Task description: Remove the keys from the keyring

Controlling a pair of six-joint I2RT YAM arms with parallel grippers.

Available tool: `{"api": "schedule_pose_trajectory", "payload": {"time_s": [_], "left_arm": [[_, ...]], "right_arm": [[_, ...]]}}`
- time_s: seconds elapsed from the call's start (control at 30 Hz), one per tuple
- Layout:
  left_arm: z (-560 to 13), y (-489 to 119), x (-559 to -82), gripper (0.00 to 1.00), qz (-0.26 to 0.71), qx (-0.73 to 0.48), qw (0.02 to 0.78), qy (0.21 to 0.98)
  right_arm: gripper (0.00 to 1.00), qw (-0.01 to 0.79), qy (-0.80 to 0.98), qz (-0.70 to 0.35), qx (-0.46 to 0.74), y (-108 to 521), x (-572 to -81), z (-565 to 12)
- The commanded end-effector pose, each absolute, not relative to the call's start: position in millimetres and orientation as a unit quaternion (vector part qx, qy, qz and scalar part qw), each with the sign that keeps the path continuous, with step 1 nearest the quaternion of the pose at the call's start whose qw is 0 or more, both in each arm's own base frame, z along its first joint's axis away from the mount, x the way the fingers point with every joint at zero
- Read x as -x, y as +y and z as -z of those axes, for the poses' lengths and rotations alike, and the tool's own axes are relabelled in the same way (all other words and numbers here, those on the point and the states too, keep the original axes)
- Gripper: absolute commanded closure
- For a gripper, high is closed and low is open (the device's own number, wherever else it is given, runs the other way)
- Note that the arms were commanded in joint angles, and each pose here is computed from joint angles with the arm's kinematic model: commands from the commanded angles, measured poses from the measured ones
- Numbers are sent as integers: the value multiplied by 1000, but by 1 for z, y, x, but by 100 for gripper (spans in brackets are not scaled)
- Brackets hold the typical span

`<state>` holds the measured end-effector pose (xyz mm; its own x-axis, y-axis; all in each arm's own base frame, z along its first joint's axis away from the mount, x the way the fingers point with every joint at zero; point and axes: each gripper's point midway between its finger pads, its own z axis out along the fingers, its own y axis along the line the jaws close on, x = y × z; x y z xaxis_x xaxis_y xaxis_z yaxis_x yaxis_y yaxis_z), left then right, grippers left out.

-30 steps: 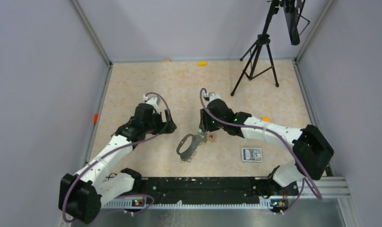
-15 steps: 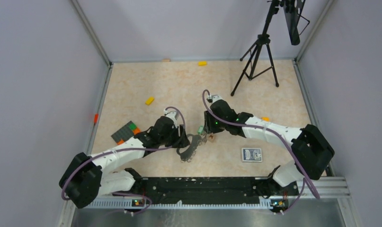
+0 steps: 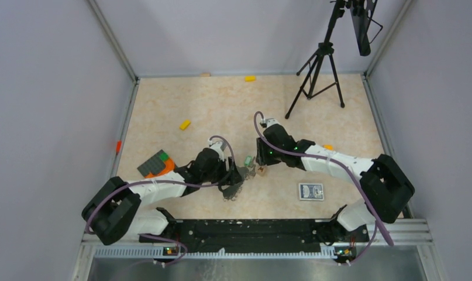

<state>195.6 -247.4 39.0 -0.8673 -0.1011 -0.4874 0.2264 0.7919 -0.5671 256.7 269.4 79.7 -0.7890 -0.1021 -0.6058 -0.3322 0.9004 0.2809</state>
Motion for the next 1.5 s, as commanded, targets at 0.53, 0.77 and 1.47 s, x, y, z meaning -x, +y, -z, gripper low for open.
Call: {"api": "schedule_pose_trajectory", "payload": {"time_s": [0.53,0.77,1.47], "left_arm": [[-11,-155,-149,20,158,86,214,960],[-9,-128,-137,20,108,140,209,962],[-64,-156,-178,12,171,87,300,934]], "right_arm": [[62,317,918,-208,112,283,-274,-90],[68,292,914,-246,136,315,-275,-90],[61,235,942,-229,67,351,-244,-68]]}}
